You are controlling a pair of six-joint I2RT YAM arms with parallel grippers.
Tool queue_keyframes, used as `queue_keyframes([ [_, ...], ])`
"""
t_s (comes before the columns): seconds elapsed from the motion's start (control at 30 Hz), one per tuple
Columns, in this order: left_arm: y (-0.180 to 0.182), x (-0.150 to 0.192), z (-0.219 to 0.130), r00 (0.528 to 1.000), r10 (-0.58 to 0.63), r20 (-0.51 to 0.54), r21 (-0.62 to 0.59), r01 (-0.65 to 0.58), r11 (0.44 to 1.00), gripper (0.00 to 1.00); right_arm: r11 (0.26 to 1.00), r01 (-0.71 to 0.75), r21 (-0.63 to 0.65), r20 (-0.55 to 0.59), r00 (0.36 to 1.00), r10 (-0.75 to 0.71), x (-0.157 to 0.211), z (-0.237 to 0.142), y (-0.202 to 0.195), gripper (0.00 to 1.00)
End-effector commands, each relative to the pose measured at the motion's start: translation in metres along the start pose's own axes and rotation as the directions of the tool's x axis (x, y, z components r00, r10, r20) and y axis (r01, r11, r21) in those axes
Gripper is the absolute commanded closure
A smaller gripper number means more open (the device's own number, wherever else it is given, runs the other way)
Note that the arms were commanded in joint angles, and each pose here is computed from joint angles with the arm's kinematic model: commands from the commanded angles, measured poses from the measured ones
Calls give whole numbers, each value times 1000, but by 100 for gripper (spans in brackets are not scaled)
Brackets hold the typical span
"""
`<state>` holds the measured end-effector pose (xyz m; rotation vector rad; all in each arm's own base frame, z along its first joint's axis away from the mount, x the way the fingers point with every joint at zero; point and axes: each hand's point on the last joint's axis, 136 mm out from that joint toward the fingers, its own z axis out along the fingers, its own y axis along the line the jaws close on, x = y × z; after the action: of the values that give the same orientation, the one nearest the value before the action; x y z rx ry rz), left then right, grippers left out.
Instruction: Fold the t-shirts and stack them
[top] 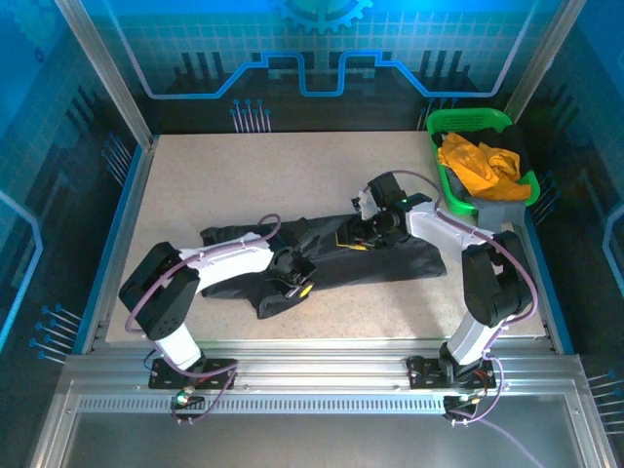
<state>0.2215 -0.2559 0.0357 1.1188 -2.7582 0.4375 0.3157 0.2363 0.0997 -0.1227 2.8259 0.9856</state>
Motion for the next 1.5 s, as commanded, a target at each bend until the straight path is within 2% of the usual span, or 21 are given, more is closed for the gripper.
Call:
queue_keyframes([
  [0.0, -16, 12, 9, 995, 68, -68, 48, -65, 997, 77, 1000, 10, -24, -2, 1000, -10, -4, 1, 1, 55],
  [0.13, -39, 17, 14, 987, 133, -95, 150, -118, 982, 60, 1000, 10, -25, -1, 1000, -10, -6, 1, 1, 55],
  [0.23, -50, 16, 4, 983, 159, -91, 244, -132, 961, 56, 1000, 8, -27, -3, 1000, -9, -7, 1, 3, 55],
  [0.3, -45, 8, -13, 988, 143, -54, 266, -124, 956, 56, 1000, 8, -26, -5, 1000, -8, -6, 1, 3, 55],
  [0.43, -7, -21, -55, 996, 73, 58, 251, -86, 964, 55, 997, 79, -15, -44, 996, -79, 3, 10, 19, 56],
  [0.57, 48, -68, -78, 988, -93, 127, 251, 58, 966, 59, 990, 140, -15, -98, 985, -141, 12, 33, 40, 58],
  [0.67, 81, -110, -90, 964, -180, 193, 274, 123, 954, 59, 992, 128, 5, -116, 985, -126, 8, 50, 38, 58],
  [0.77, 97, -151, -97, 943, -225, 245, 306, 144, 941, 61, 996, 68, 56, -143, 988, -59, -3, 63, 21, 59],
  [0.9, 104, -191, -99, 936, -188, 298, 304, 94, 948, 63, 992, 34, 121, -170, 985, -13, -19, 65, 3, 58],
  [1.07, 112, -222, -95, 933, -105, 345, 236, 22, 971, 59, 984, -17, 175, -183, 982, 49, -26, 65, -18, 58],
  [1.33, 88, -236, -102, 915, -58, 400, 323, -81, 943, 57, 978, -46, 204, -197, 977, 87, -22, 67, -31, 57],
  [1.47, 91, -238, -99, 915, -48, 400, 310, -85, 947, 57, 977, -55, 205, -194, 976, 96, -22, 65, -34, 57],
])
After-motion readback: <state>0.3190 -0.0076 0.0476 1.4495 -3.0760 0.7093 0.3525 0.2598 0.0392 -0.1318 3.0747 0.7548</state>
